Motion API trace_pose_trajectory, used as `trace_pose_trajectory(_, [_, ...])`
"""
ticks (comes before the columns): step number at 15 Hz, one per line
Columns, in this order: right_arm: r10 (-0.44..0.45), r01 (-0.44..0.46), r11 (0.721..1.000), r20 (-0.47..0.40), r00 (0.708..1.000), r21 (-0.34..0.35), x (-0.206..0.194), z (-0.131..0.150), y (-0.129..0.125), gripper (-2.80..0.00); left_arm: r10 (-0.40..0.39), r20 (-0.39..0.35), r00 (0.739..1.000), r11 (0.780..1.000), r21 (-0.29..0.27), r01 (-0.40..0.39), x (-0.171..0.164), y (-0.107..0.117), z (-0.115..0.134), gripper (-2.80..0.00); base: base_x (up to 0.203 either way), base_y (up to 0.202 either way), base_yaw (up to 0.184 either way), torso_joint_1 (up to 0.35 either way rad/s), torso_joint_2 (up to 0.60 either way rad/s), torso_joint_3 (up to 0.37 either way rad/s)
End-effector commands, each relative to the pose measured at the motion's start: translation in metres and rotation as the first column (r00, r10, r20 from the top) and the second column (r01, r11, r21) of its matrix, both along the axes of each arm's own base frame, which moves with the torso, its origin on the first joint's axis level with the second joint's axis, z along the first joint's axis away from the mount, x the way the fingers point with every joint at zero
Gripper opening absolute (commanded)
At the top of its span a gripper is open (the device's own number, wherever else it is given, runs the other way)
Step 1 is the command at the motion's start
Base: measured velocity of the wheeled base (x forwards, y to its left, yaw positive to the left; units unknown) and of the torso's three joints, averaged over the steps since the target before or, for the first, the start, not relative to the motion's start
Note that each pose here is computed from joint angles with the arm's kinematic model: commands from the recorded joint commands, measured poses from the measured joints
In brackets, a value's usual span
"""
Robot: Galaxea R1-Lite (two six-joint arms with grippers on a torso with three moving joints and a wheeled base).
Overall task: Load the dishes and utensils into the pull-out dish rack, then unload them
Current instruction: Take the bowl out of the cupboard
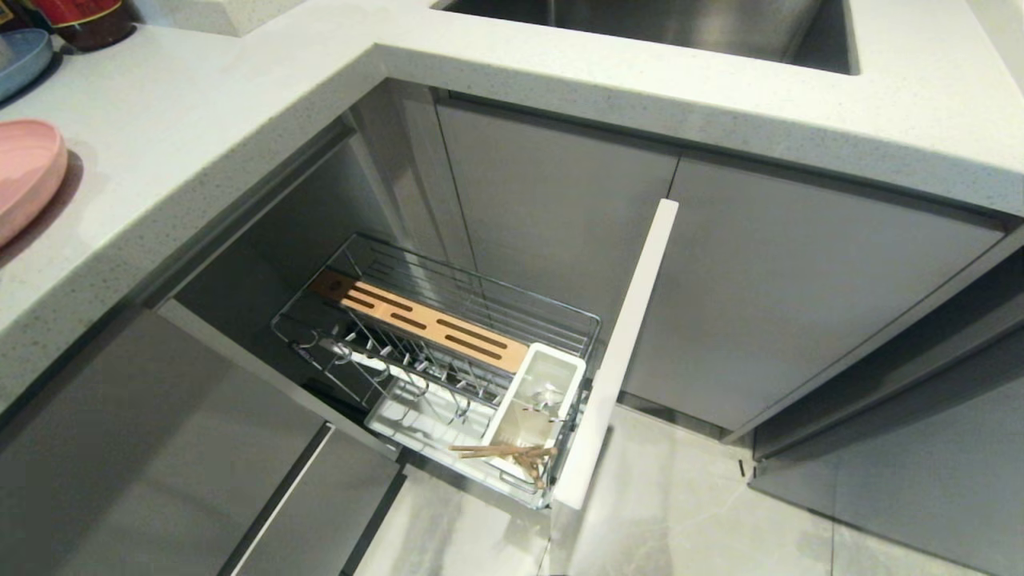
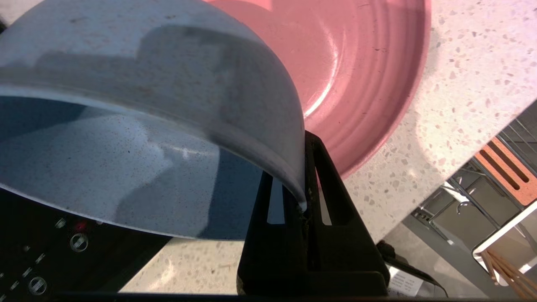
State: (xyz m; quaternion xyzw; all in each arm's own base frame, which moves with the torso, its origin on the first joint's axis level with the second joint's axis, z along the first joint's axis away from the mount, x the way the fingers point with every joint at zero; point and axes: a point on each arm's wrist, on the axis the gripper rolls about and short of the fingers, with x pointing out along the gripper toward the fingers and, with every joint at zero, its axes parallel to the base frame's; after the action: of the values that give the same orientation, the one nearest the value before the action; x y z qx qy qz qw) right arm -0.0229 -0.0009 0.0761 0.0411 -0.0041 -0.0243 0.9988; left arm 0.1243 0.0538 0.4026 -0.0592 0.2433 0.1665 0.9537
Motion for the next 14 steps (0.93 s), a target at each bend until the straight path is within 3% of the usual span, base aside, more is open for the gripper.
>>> trace_pose_trajectory(1, [0.000, 0.000, 1.000, 0.005, 1.000, 0.001, -0.0003, -0.0001, 0.0000, -2.80, 0.001, -0.030, 1.000, 1.000, -0.008, -0.001, 0.0094, 0.0034, -0.0041, -2.80, 0.000, 0.000, 0.000, 0.000, 0.00, 0.000])
trace_pose_trajectory(8, [0.000, 0.000, 1.000, 0.005, 1.000, 0.001, -0.0003, -0.0001, 0.0000, -2.80, 0.028, -0.045, 0.999, 1.000, 0.001, -0.028, 0.0118, 0.0052, -0.0054, -2.80, 0.000, 0.000, 0.000, 0.000, 0.00, 0.000])
trace_pose_trajectory(9, [0.000, 0.000, 1.000, 0.005, 1.000, 0.001, -0.0003, -0.0001, 0.0000, -2.80, 0.038, -0.047, 0.998, 0.999, 0.007, -0.038, 0.0123, 0.0057, -0.0056, 0.00, 0.000, 0.000, 0.000, 0.000, 0.00, 0.000])
trace_pose_trajectory(14, [0.000, 0.000, 1.000, 0.005, 1.000, 0.001, -0.0003, -0.0001, 0.0000, -2.80, 0.073, -0.043, 0.996, 0.997, 0.020, -0.072, 0.0103, 0.0064, -0.0045, 0.00, 0.000, 0.000, 0.000, 0.000, 0.00, 0.000])
